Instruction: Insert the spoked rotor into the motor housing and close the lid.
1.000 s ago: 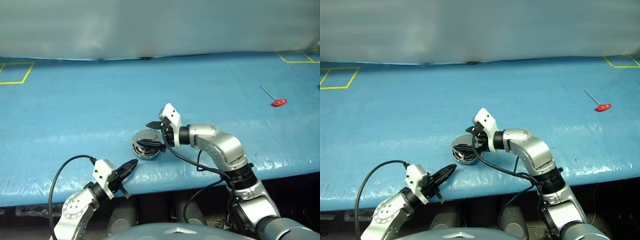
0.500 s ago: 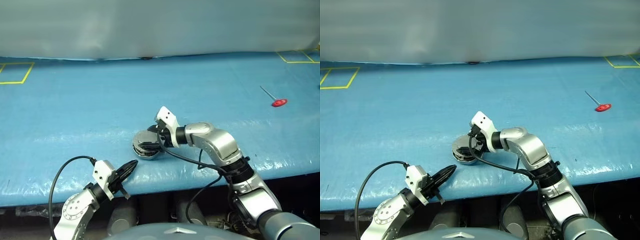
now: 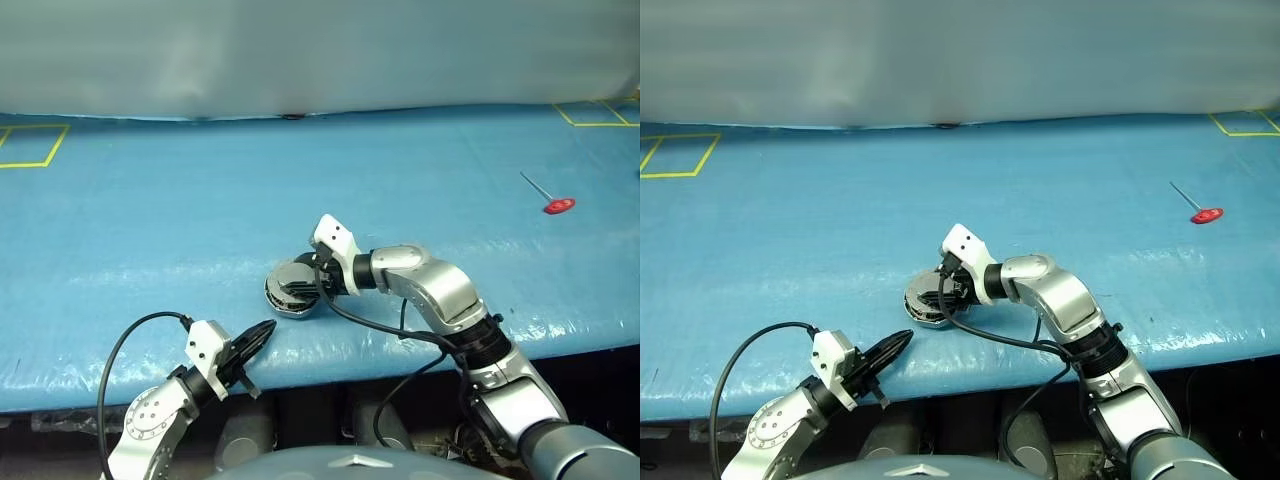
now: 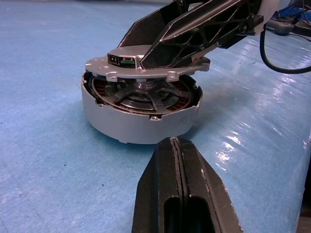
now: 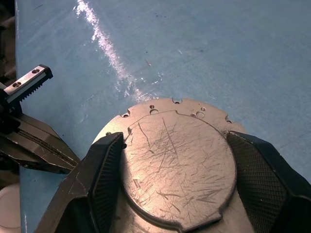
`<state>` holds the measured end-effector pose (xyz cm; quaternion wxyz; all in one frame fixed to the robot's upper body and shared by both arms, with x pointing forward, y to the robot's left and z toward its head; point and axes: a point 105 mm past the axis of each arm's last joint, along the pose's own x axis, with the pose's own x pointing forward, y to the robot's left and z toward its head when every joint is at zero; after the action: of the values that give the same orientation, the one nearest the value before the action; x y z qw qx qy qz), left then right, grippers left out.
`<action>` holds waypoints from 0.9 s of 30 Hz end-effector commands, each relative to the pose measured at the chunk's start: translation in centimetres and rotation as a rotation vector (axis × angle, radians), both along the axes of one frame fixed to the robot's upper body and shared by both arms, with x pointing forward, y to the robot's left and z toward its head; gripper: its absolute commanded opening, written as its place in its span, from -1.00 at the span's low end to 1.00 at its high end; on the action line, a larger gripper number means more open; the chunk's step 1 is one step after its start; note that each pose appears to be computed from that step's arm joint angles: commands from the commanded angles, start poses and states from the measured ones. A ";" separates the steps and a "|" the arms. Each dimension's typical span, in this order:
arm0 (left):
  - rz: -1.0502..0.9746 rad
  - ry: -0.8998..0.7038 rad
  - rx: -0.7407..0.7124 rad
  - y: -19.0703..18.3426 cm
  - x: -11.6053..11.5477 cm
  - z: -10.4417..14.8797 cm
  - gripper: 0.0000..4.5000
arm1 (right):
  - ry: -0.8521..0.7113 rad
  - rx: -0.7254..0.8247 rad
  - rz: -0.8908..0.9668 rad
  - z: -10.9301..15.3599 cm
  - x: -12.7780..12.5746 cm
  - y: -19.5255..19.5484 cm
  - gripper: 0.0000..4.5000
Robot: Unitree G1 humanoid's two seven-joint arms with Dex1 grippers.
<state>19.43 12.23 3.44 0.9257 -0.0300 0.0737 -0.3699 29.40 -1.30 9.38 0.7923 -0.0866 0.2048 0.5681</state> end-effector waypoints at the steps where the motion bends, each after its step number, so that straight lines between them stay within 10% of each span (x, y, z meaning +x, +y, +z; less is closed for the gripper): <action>1: -0.015 -0.030 -0.018 -0.4 -0.1 1.0 -1.00 | -0.091 0.019 -0.005 1.1 -0.5 0.6 0.36; 27: -0.027 -0.020 -0.020 -0.4 -0.3 0.8 -1.00 | -0.080 -0.014 -0.127 -2.3 -2.5 1.5 0.36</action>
<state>19.24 12.25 3.31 0.9248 -0.0344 0.0784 -0.3708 27.66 0.07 7.86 0.8428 -0.0927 0.1734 0.5011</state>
